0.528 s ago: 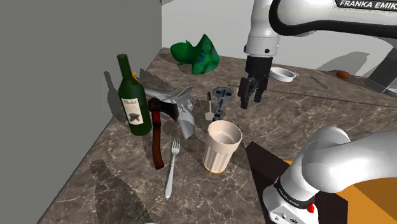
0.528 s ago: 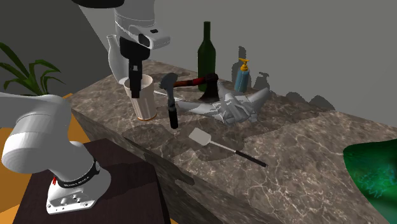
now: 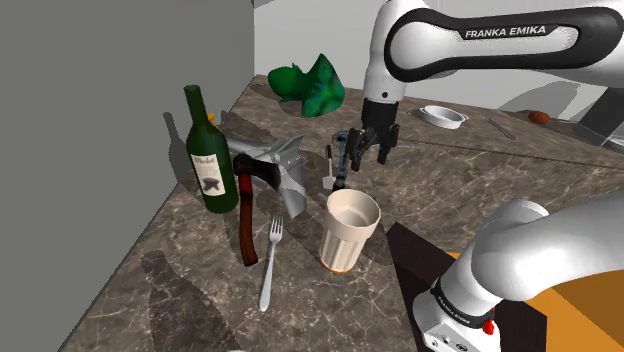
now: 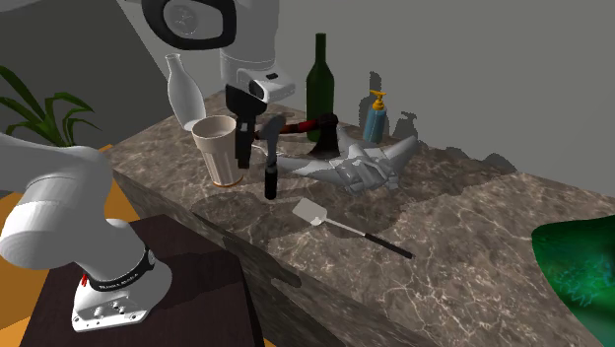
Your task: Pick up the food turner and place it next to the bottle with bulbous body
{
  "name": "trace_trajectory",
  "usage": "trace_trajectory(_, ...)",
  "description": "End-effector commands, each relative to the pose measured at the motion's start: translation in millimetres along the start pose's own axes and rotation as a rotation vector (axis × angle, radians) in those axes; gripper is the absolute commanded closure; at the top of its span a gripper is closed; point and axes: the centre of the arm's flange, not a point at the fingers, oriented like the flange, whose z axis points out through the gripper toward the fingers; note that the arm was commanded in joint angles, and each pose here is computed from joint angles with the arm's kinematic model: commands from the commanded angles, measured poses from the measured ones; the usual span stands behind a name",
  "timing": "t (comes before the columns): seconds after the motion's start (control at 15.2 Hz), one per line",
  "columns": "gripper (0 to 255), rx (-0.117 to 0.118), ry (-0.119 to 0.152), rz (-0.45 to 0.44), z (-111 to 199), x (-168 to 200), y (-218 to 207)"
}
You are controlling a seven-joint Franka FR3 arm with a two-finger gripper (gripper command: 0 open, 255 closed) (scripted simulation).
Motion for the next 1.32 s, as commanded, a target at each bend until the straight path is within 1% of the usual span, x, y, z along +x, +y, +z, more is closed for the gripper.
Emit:
trace_trajectory(0.0,0,0.000,0.027,0.059,8.2,20.3,0.9)
trace_trajectory(0.59,0,-0.005,0.130,0.320,47.4,113.0,26.5)
trace_trajectory(1.25,0,-0.010,0.246,0.609,79.8,208.4,82.6)
